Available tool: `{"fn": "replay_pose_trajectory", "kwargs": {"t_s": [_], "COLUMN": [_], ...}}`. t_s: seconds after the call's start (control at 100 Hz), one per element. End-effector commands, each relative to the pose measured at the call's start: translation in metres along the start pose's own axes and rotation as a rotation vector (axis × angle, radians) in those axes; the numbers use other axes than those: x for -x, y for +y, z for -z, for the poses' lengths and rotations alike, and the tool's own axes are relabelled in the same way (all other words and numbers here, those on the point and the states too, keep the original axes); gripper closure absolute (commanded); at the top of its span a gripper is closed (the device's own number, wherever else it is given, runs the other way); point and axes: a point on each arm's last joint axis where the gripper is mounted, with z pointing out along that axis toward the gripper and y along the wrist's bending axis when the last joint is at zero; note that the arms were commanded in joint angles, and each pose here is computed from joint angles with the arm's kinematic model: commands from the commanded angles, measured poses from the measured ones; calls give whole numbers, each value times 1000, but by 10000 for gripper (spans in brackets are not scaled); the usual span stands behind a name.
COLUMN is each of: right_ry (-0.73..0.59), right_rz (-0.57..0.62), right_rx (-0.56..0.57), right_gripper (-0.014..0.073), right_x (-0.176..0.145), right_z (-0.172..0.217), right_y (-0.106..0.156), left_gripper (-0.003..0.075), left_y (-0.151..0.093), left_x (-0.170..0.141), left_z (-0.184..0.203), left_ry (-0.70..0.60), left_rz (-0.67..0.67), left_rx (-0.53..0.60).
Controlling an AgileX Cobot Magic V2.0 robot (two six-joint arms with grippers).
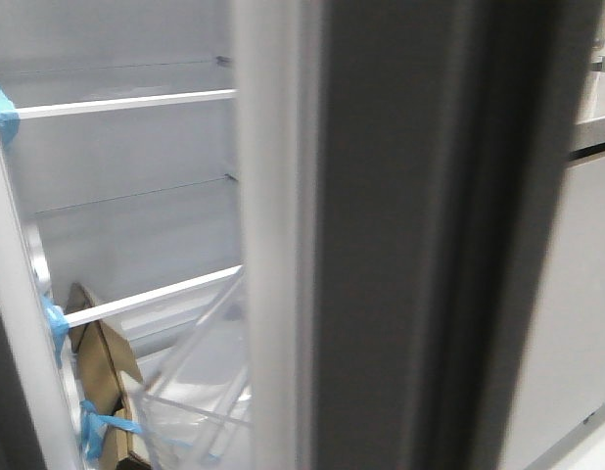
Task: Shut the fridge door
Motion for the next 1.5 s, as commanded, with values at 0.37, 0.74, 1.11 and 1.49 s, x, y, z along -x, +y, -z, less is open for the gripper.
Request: {"fn": "replay_pose_trajectory", "kwargs": {"t_s": [0.37, 0.74, 1.11, 1.49], "right_ry": [-68, -57, -48, -53], "right_rz": [16, 35, 36, 40], "right_rx": [39, 59, 92, 104], "right_gripper": [639, 639, 639, 639], "right_x": [27, 41, 49, 47], "right_z": [-47, -82, -119, -177], "right_y": [-22, -40, -57, -71], "left_gripper": [740, 740, 740, 740], "left_y": [1, 1, 1, 1], "left_x": [-5, -5, -5, -5], "left_z": [1, 1, 1, 1], "left_ry": [-48, -48, -48, -48], "left_rz": [7, 7, 7, 7], "left_rx": [5, 5, 5, 5]}}
